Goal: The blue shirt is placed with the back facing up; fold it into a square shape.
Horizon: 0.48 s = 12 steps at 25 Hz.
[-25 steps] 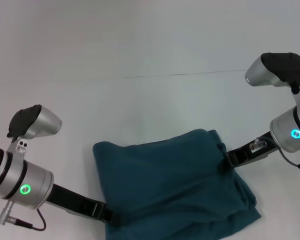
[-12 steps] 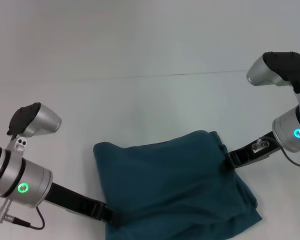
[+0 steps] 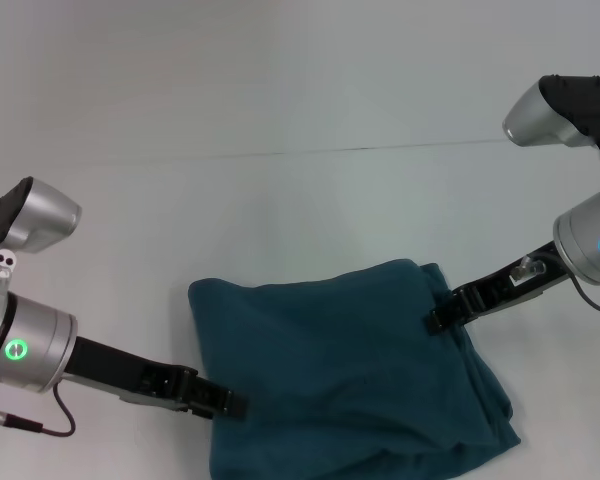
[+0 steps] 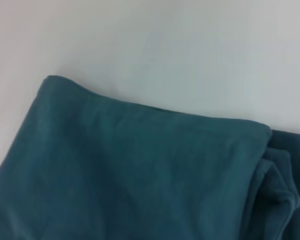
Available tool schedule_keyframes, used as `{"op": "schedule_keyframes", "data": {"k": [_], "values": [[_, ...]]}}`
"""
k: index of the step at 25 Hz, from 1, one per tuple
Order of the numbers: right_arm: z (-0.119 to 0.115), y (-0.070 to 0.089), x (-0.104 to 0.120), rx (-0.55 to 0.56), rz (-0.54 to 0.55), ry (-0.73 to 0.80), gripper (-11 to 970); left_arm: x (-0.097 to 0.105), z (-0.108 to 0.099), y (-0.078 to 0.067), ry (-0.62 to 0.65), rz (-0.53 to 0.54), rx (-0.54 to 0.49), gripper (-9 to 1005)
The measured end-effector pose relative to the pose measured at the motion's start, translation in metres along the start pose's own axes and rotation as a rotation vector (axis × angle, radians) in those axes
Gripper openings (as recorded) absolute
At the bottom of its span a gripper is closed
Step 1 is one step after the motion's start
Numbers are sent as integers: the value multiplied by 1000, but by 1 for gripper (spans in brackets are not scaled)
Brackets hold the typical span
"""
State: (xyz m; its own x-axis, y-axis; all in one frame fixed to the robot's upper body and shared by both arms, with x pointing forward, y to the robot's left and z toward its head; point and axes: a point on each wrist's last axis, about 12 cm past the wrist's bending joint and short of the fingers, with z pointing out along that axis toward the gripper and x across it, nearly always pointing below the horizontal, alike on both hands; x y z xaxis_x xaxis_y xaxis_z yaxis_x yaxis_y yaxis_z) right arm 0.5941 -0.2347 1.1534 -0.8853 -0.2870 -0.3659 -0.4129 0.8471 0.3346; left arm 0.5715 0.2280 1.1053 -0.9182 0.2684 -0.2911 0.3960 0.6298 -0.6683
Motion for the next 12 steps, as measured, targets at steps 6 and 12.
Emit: {"op": "schedule_keyframes", "data": {"k": [6,12], "values": [[-10,11,-4,-12,-36,10,578,-4,-10,-2,16,21,-2,588],[-22,22,1,-15,-55,67,643,-8,-41,-5,-52,96,44,850]]}}
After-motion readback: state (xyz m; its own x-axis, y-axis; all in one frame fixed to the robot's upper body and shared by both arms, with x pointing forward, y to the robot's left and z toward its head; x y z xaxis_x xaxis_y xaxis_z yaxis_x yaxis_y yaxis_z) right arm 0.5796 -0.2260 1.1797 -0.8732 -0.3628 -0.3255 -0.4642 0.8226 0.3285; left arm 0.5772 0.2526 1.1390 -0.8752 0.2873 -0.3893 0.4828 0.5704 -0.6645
